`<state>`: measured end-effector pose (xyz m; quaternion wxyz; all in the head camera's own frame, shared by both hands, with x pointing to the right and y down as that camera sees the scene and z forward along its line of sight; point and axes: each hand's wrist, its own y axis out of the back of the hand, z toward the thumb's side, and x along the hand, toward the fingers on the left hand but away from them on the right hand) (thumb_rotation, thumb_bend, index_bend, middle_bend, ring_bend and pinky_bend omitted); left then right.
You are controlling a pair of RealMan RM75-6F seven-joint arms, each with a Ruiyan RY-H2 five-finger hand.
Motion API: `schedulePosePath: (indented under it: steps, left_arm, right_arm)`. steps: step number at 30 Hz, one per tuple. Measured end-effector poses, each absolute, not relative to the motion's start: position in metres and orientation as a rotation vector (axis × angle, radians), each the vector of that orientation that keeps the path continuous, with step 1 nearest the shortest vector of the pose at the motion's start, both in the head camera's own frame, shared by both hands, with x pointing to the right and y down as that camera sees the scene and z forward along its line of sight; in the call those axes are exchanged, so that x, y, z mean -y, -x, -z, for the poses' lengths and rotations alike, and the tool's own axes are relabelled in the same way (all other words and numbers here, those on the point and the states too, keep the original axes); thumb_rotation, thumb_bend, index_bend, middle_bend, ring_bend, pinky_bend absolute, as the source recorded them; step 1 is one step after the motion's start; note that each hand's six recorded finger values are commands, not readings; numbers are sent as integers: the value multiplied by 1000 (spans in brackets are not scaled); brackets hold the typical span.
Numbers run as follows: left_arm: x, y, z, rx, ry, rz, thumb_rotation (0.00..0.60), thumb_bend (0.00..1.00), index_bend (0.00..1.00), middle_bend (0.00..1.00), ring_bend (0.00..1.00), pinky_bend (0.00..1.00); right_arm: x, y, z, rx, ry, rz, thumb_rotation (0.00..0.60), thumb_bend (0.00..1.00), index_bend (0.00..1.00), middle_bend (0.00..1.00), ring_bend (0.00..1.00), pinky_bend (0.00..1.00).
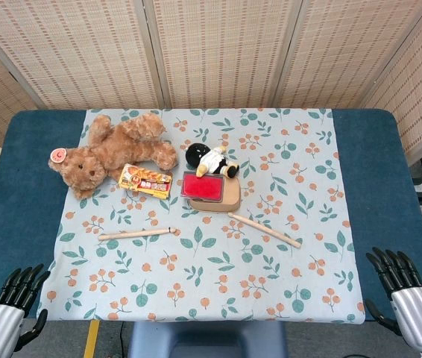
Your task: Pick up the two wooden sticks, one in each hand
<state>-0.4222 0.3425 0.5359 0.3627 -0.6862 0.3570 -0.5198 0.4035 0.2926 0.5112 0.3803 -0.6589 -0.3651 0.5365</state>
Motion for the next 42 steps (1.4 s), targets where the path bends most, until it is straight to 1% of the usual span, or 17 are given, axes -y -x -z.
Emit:
schedulePosePath:
  steps: [3,6,9,11,13,14,20,25,29,32,38,42]
  left_arm:
    - [-343,422,-538,-906,1755,1343,600,489,0,0,0,1]
    - [-342,416,-541,-895,1740,1322,600,495,9,16,0,0]
    - [-342,405,-548,-906,1759,1274,600,496,54,91,0,0]
    - [-339,397,-556,-908,1754,1246,600,495,105,179,12,0]
    - [-335,391,-564,-889,1724,1234,600,494,128,234,22,0]
    - [-332,388,-567,-874,1706,1234,600,494,131,245,23,0]
    - [-308,367,-606,-759,1664,1269,600,494,140,236,27,0]
    - [-279,333,-639,-707,1681,1257,600,485,135,224,31,0]
    - [-267,325,-655,-676,1675,1296,600,480,123,196,29,0]
    - [-259,321,-666,-663,1683,1323,600,475,124,192,29,0]
    - [-248,311,-688,-630,1685,1372,600,437,158,192,30,0]
    - [-239,308,-699,-614,1656,1408,600,431,185,198,31,0]
  right_arm:
    - [-293,-404,-512,925,1678,-1375,600,236,0,22,0,0]
    - [-292,-403,-513,928,1676,-1370,600,236,0,22,0,0]
    - [-291,-401,-517,931,1671,-1364,600,236,0,21,0,0]
    - [-290,-398,-520,927,1667,-1359,600,236,0,22,0,0]
    - [-289,-396,-522,930,1657,-1354,600,236,0,23,0,0]
    - [-288,-394,-525,935,1651,-1353,600,236,0,23,0,0]
    - [-278,-384,-536,895,1624,-1342,600,236,0,23,0,0]
    - [-271,-373,-550,846,1628,-1354,600,236,0,23,0,0]
    - [-269,-365,-559,788,1628,-1369,600,236,0,23,0,0]
    - [-268,-358,-565,768,1632,-1361,600,236,0,23,0,0]
    - [-267,-352,-574,737,1646,-1363,600,236,0,23,0,0]
    - [-265,-350,-581,705,1646,-1371,600,236,0,23,0,0]
